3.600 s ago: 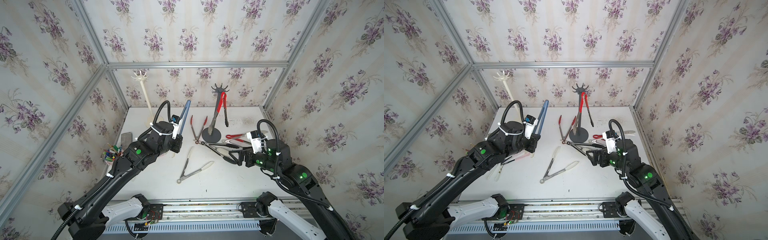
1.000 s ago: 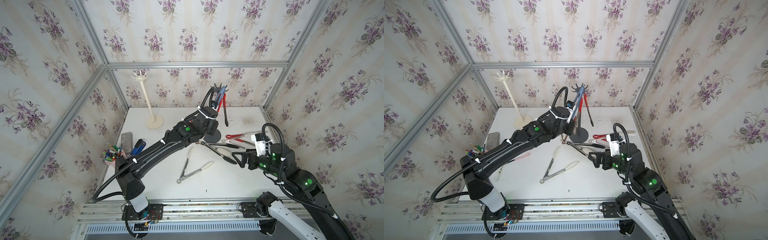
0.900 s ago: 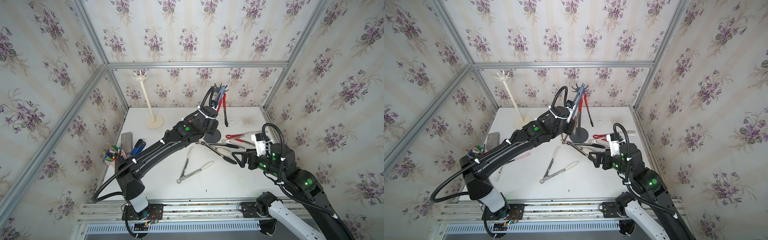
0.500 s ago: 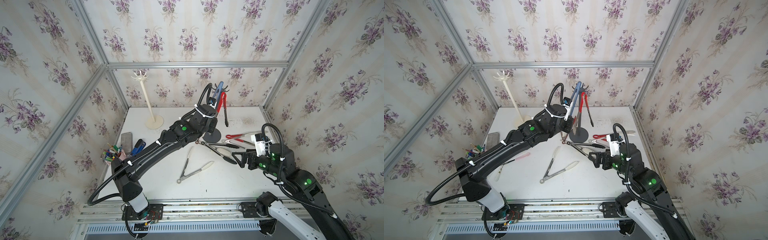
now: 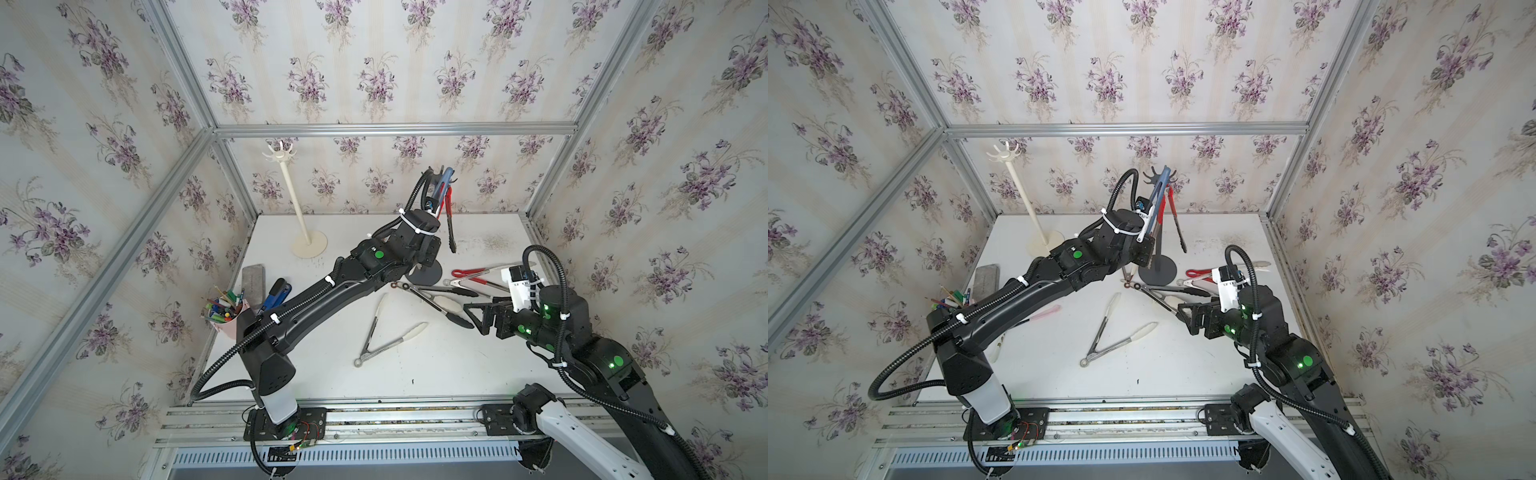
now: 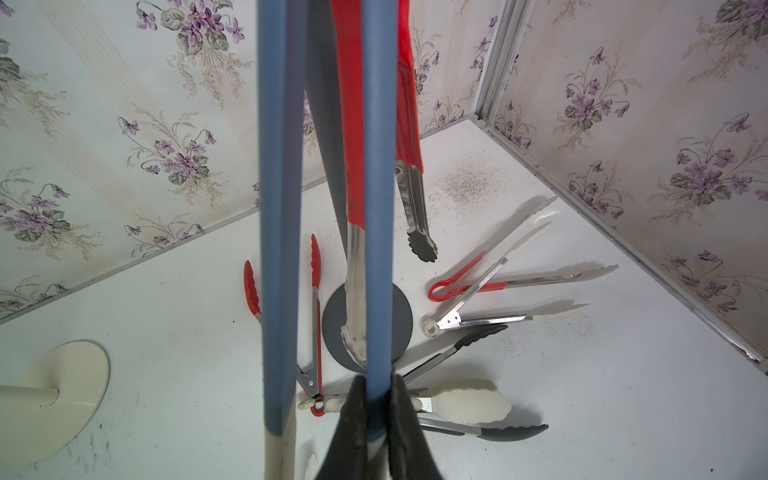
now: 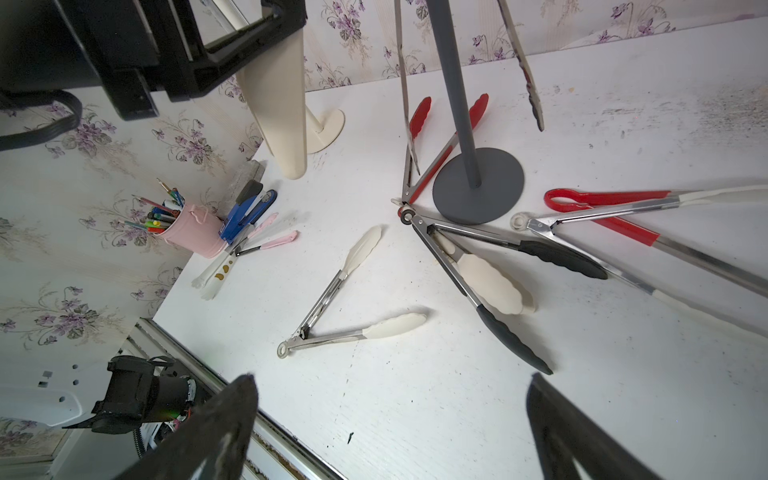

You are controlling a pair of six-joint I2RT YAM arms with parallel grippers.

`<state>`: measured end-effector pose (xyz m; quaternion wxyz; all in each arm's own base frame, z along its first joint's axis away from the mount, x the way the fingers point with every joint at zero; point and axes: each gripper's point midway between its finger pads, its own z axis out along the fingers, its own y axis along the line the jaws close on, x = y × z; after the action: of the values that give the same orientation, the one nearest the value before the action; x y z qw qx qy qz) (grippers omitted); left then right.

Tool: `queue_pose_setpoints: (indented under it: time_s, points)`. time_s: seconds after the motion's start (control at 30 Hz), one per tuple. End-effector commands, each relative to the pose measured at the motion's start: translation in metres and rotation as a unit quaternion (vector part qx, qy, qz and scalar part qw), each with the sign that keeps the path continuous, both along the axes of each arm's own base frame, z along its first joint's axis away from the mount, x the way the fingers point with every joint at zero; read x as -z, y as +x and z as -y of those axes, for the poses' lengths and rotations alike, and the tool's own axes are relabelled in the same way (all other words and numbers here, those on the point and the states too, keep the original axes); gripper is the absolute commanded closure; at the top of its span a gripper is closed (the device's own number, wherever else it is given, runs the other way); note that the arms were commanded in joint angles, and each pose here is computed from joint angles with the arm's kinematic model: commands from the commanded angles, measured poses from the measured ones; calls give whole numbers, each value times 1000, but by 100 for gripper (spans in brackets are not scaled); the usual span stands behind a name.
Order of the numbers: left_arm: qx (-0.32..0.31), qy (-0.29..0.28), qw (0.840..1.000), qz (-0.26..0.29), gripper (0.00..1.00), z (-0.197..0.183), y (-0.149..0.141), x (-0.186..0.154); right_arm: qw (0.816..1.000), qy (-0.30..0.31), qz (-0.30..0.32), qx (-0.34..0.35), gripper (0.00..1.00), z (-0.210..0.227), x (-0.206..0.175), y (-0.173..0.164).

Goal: Hang food tongs on kitchen utensil racks
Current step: Hang the food tongs on the rack.

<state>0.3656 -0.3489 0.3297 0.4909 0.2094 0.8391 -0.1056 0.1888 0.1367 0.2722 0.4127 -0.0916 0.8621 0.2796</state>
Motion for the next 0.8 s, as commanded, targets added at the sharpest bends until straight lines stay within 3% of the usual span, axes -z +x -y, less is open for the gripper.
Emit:
queue_pose_setpoints:
  time_s: [0.0, 0.5, 0.77]
  points:
    - [-18, -13, 1000, 12, 100, -1, 6, -4, 1000, 0, 0, 2, 0, 1, 0, -1]
    - [-49, -31, 998, 30, 100, -14, 7, -22, 1000, -1, -1, -3, 0, -2, 2, 3]
    - [-54, -31, 998, 20, 99, -11, 9, -11, 1000, -2, -3, -4, 0, -2, 5, 2]
